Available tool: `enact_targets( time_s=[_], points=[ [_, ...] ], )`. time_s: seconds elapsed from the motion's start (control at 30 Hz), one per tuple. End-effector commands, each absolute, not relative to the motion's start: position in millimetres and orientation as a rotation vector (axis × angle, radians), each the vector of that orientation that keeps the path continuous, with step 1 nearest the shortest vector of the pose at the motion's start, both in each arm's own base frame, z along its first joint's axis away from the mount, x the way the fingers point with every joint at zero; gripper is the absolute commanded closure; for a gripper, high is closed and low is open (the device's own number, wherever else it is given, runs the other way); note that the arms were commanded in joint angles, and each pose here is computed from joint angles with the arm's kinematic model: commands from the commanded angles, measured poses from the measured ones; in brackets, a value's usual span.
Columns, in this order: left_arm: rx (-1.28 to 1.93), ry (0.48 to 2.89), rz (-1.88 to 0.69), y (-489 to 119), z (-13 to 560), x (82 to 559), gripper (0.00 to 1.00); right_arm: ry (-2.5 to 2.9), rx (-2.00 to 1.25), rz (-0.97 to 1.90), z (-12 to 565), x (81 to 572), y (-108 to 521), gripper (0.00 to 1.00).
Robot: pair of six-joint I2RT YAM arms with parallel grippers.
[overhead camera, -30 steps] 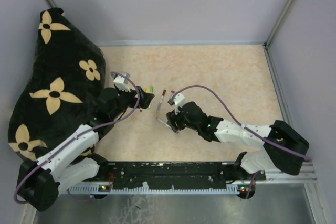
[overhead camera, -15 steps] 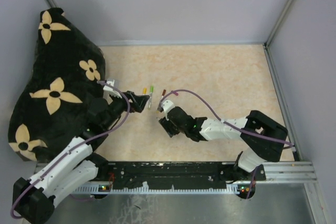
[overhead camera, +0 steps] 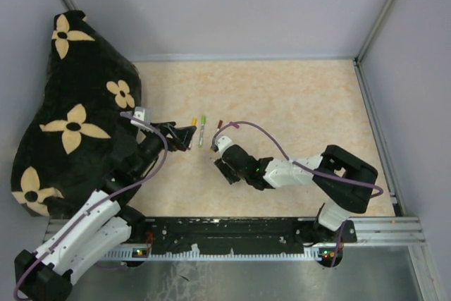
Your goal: Insert the pens into the pen caps
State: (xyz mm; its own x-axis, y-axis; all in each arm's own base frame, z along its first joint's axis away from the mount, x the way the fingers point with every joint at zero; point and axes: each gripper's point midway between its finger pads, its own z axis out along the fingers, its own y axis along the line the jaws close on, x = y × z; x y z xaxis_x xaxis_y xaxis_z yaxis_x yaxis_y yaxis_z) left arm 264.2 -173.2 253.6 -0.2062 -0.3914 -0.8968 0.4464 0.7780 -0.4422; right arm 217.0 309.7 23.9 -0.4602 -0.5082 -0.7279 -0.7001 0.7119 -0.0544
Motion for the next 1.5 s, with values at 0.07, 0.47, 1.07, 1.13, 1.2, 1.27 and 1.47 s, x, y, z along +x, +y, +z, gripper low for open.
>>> enact_targets(
  time_s=[0.07, 0.47, 1.07, 1.13, 1.2, 1.27, 1.47],
  points=[
    [0.025, 1.607, -0.748, -168.3, 255.9, 263.4, 0.0, 2.13, -0.878, 0.312, 33.5, 227.5, 321.2, 0.58],
    [0.017, 1.597, -0.731, -162.8, 262.7, 260.7, 0.0, 2.171, -0.933, 0.26, 14.6, 219.0, 305.2, 0.79],
    [0.116, 1.664, -1.053, -220.7, 237.8, 255.2, 0.04, 1.786, -0.448, 0.533, 136.9, 227.9, 269.8, 1.0],
    [0.126, 1.662, -1.13, -231.9, 232.6, 252.6, 0.05, 1.726, -0.391, 0.579, 148.9, 226.1, 263.3, 1.0],
    [0.124, 1.643, -1.219, -242.1, 231.2, 249.2, 0.05, 1.669, -0.339, 0.619, 163.0, 225.6, 258.7, 1.0],
    [0.126, 1.645, -1.288, -252.9, 226.2, 247.8, 0.06, 1.636, -0.314, 0.633, 171.7, 224.6, 254.0, 1.0],
    [0.184, 1.634, -1.392, -286.5, 225.2, 244.7, 0.06, 1.604, -0.305, 0.65, 180.9, 221.9, 249.6, 1.0]
  ],
)
